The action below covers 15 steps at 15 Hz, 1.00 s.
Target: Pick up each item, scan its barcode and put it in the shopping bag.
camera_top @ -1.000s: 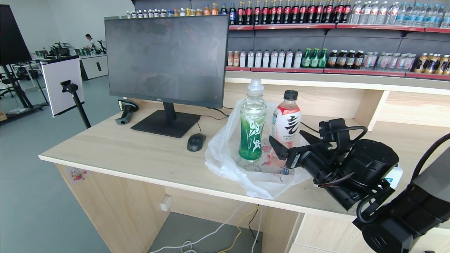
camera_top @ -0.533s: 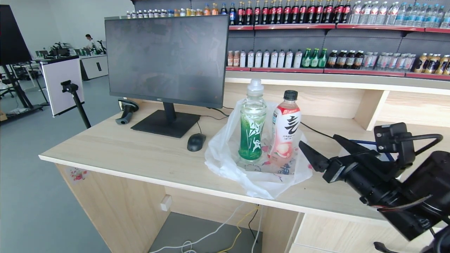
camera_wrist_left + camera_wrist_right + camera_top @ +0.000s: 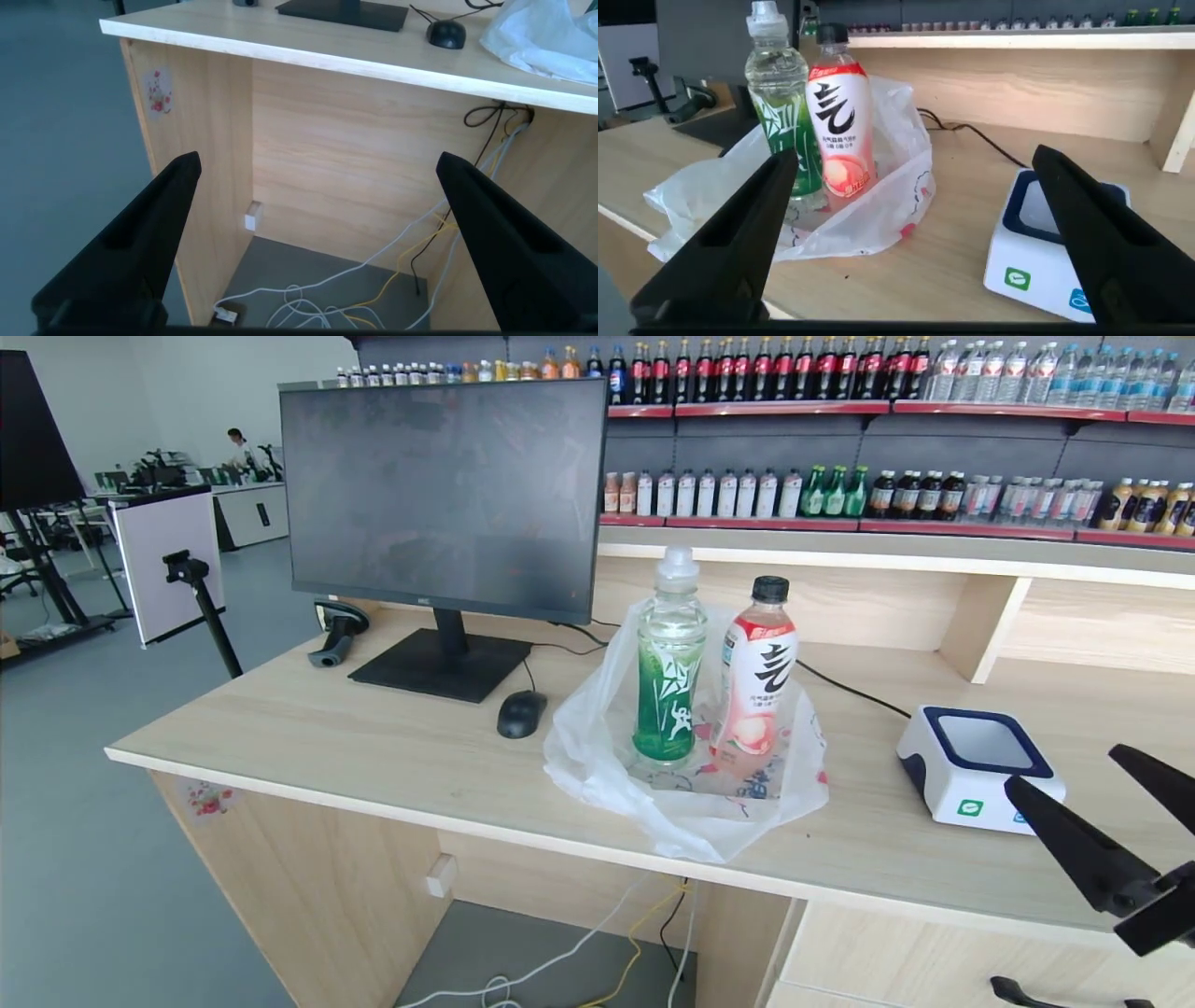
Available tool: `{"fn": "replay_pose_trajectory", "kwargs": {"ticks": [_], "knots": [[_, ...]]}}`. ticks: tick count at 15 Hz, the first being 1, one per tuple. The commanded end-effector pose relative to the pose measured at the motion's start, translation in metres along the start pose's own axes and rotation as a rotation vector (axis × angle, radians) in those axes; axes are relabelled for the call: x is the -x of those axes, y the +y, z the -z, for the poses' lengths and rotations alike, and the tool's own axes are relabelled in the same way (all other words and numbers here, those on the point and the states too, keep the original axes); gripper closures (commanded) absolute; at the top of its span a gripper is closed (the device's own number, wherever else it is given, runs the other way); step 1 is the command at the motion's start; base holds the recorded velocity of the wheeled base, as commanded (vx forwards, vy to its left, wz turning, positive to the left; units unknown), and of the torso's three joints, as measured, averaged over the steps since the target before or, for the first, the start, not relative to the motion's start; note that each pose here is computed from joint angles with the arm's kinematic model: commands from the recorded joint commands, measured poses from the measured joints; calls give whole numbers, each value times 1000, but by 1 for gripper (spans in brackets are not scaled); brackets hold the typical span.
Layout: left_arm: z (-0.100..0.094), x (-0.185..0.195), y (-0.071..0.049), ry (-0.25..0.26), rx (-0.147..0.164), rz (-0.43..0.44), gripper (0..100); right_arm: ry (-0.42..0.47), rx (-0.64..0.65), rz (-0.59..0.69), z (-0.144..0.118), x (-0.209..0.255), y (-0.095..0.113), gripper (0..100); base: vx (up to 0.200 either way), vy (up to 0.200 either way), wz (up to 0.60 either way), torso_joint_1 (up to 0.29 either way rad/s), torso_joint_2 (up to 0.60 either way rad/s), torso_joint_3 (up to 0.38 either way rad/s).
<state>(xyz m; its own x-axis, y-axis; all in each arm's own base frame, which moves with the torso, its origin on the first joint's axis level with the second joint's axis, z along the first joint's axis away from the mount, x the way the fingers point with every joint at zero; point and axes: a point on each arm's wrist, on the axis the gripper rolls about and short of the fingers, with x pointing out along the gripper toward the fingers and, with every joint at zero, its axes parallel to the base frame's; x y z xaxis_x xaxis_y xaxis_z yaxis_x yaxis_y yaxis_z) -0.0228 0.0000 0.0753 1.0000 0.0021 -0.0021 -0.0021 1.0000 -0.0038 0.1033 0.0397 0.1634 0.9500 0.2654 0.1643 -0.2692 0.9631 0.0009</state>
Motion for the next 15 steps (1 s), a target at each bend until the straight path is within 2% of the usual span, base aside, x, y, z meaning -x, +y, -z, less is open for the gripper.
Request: {"fn": "replay_pose_trajectory", "kwargs": {"ticks": [1, 2, 5, 7, 9, 10, 13, 15], "knots": [[0, 0, 0, -1, 1, -1, 0, 25, 44, -117, 6, 76, -6, 0, 0, 0, 0, 0, 0, 0], [0, 0, 0, -1, 1, -1, 0, 54, 48, -144, 16, 96, -8, 0, 0, 0, 0, 0, 0, 0], [0, 0, 0, -1, 1, -1, 0, 54, 48, -149, 41, 141, -13, 0, 0, 0, 0, 0, 0, 0], [0, 0, 0, -1, 1, -1, 0, 111, 54, -153, 60, 145, -13, 0, 0, 0, 0, 0, 0, 0], [0, 0, 0, -1, 1, -1, 0, 116, 49, -149, 60, 145, -13, 0, 0, 0, 0, 0, 0, 0], [0, 0, 0, 1, 1, -1, 0, 179, 44, -148, 66, 146, -13, 0, 0, 0, 0, 0, 0, 0], [0, 0, 0, -1, 1, -1, 0, 233, 34, -74, 64, 140, -11, 0, 0, 0, 0, 0, 0, 0], [0, 0, 0, -1, 1, -1, 0, 304, 37, 79, 64, 135, -9, 0, 0, 0, 0, 0, 0, 0]]}}
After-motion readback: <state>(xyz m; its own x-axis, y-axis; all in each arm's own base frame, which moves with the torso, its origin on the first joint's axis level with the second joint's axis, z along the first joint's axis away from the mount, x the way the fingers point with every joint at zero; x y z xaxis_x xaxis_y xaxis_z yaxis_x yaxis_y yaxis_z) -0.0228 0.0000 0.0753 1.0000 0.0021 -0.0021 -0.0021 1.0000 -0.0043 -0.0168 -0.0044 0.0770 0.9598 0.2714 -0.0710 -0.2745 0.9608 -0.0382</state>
